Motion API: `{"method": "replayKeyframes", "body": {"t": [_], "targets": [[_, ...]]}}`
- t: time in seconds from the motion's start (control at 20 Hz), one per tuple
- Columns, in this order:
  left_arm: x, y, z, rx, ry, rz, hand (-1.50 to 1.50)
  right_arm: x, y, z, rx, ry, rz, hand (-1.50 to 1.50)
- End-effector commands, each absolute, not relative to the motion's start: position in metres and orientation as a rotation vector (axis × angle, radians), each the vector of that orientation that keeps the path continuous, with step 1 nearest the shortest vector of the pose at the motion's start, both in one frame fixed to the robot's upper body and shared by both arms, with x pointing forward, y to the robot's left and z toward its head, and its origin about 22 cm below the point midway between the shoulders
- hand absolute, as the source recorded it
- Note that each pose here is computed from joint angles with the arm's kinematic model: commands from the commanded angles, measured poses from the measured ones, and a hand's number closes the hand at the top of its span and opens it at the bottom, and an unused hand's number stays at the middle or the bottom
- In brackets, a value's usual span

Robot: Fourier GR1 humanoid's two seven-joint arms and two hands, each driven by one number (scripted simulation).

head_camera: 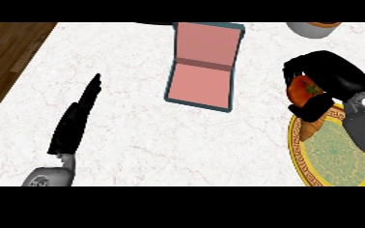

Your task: Pick the tomato from the plate and place it in the cardboard box

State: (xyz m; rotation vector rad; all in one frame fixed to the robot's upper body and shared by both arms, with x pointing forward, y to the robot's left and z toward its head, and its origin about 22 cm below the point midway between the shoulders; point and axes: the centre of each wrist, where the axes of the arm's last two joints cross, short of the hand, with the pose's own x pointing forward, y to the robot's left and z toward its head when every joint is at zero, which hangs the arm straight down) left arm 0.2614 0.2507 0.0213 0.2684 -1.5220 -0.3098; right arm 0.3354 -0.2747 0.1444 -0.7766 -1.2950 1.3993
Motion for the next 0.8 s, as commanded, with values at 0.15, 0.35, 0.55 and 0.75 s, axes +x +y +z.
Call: {"method": "replayKeyframes", "body": {"t": [0.15,0.35,0.55,0.75], "targets": [[0.272,0.250,0.029,0.288,-1.530,-0.299,0.00,0.369,-0.303,0.159,-0.694,-1.626,1.531,1.50],[0.263,0.255,0.018,0.284,-1.504,-0.274,0.00,0.390,-0.305,0.181,-0.406,-1.916,1.373,1.50],[0.260,0.262,0.018,0.292,-1.512,-0.283,0.00,0.411,-0.303,0.192,-0.146,-2.052,1.304,1.50],[0.265,0.267,0.018,0.321,-1.496,-0.262,0.00,0.432,-0.285,0.198,0.071,-2.122,1.301,1.50]]}}
